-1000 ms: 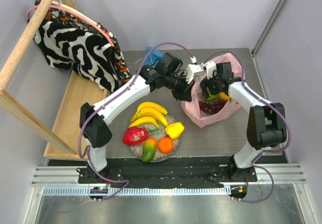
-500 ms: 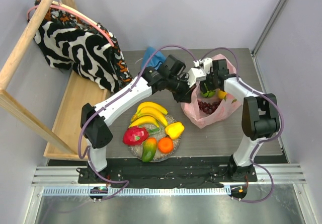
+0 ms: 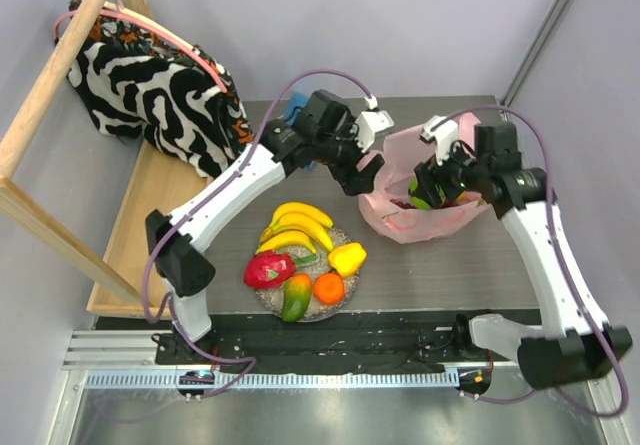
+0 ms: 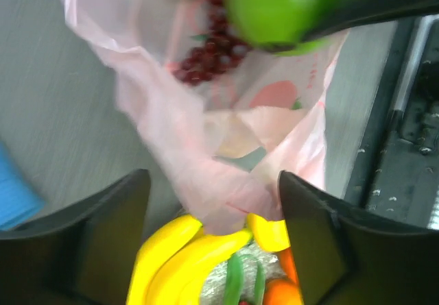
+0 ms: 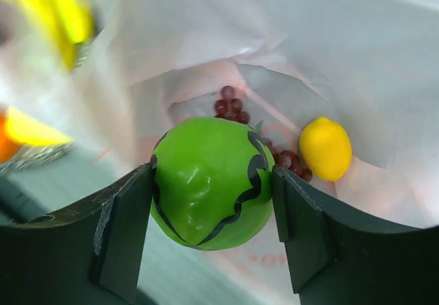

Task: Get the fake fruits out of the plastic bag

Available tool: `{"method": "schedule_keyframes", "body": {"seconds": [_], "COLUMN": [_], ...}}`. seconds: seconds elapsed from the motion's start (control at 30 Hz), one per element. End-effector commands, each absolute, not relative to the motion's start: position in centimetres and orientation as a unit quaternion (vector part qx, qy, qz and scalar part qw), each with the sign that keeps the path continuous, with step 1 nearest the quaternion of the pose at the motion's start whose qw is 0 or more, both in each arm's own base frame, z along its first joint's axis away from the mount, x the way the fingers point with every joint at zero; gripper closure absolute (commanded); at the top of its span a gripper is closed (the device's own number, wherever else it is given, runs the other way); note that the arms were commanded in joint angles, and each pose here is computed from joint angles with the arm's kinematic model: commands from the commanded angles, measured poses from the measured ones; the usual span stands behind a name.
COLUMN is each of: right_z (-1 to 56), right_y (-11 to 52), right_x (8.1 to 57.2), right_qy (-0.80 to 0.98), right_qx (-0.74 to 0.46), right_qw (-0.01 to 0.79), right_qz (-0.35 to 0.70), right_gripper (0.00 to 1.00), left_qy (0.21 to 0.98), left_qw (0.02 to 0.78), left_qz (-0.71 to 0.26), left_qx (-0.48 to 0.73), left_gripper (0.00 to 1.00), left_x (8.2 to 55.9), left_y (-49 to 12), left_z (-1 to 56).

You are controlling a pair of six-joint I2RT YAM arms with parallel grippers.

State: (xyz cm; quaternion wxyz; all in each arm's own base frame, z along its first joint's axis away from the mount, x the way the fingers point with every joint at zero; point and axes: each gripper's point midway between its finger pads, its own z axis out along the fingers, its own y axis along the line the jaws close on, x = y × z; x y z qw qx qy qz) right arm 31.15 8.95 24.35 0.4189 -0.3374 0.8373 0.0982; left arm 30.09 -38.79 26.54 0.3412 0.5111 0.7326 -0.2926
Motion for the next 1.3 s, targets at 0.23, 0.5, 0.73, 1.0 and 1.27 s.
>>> {"method": "schedule_keyframes", "body": {"seconds": [0.23, 0.5, 0.73, 1.0, 1.27], "right_z": [39.4, 47.6, 40.2, 30.0, 21.6], "right_y": [11.0, 16.3, 26.9, 35.2, 38.9], "right_x": [22.1, 26.5, 25.8, 22.3, 24.1], "right_qy": [0.741, 0.695, 0.672, 0.633, 0.661], "right_qx": [-0.389, -0.345, -0.498, -0.625, -0.638], "right_qw": [0.526, 0.575, 0.465, 0.374, 0.319], "right_qz": [0.149, 0.261, 0.292, 0.264, 0.231], "right_gripper": [0.57, 0.59, 0.59, 0.59, 0.6], "left_qy": [0.734, 0.766, 0.749, 0.753, 0.733], "left_qw": [0.554, 0.589, 0.612, 0.615, 0.635], "left_qz": [-0.151, -0.167, -0.212, -0.191, -0.203], "left_qx": [0.364, 0.196, 0.137, 0.138, 0.137], "left_gripper": [0.07, 0.07, 0.09, 0.09, 0.09], "left_x": [30.4, 29.7, 28.3, 27.5, 25.9], "left_y": [-17.7, -10.1, -8.1, -6.6, -6.5], "left_z": [41.6, 43.0, 44.5, 44.4, 45.9]}}
